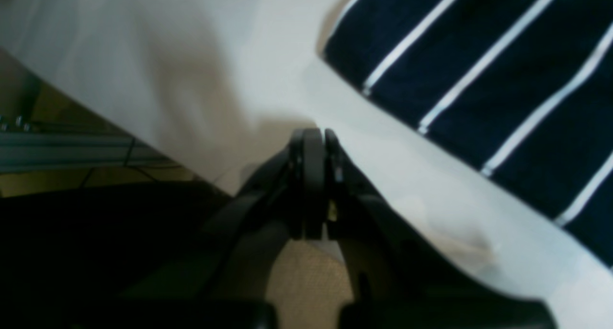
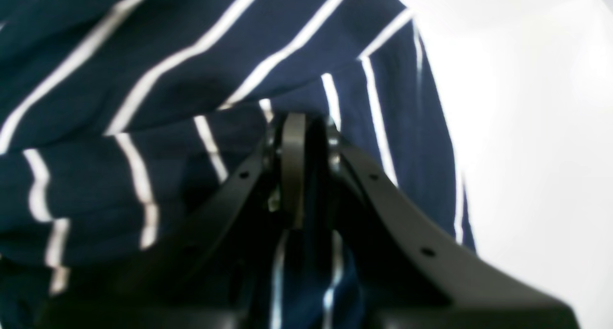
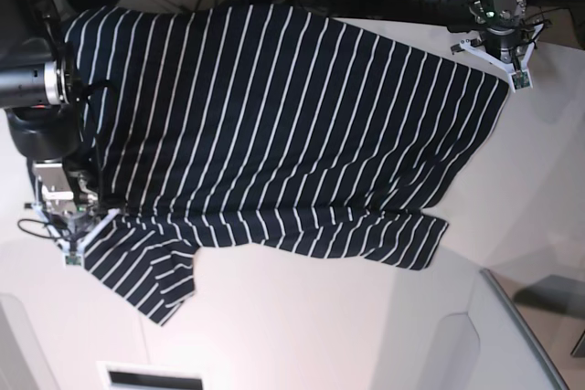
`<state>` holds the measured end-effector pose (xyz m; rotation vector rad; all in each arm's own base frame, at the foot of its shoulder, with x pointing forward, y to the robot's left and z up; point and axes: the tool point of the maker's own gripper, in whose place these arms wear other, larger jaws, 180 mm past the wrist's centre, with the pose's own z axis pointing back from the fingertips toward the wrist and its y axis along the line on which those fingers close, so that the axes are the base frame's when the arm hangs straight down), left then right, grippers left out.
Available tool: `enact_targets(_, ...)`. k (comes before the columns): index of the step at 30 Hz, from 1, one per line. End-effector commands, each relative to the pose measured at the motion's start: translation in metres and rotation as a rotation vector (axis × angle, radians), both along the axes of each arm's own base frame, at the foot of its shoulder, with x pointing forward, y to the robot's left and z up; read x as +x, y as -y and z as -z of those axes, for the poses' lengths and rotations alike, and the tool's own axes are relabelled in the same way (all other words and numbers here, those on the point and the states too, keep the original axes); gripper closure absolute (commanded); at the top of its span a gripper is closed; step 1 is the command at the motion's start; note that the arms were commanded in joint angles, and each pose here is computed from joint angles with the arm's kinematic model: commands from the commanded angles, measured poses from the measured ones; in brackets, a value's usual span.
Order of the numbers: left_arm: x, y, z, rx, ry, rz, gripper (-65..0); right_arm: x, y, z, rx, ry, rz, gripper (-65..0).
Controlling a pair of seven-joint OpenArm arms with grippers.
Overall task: Layout the t-shirt on the table in an organized manner, then fold the t-shirt properly
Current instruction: 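Drag the shirt hem with the right gripper away from the left gripper, then release the shirt and move both grippers onto the shirt body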
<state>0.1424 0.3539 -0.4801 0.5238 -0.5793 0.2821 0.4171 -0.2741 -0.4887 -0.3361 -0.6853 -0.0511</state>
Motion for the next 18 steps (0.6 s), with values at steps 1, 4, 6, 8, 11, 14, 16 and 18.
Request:
enact_targets(1,0.013,-0.005,-0.016,0.035,0.052,0.013,0.0,0.019,0.005,-0.020,-0.016,0.062,-0.005,-5.0)
enact_targets(4,0.033,0.010,-0.036,0.026,0.138,0.022,0.0,0.020,-0.007,-0.017,-0.001,0.060,-0.019,-5.0)
enact_targets(6,0.050,0.022,-0.056,0.022,0.212,0.034,0.0,0.020,-0.011,-0.015,0.005,0.055,-0.021,-5.0)
enact_targets(8,0.066,0.032,-0.071,0.012,0.276,0.036,0.0,0.021,-0.014,-0.016,0.009,0.057,-0.023,-5.0)
enact_targets(11,0.095,0.037,-0.069,-0.013,0.315,0.019,0.0,0.021,-0.020,-0.014,0.016,0.055,-0.028,-5.0)
enact_targets(14,0.098,0.029,-0.034,-0.052,0.226,-0.019,0.0,0.020,-0.020,-0.013,0.019,0.053,-0.026,-5.0)
enact_targets(16,0.091,0.023,-0.018,-0.054,0.176,-0.025,0.0,0.020,-0.020,-0.013,0.021,0.053,-0.023,-5.0)
enact_targets(18,0.084,0.018,-0.010,-0.053,0.148,-0.030,0.0,0.020,-0.018,-0.013,0.016,0.054,-0.018,-5.0)
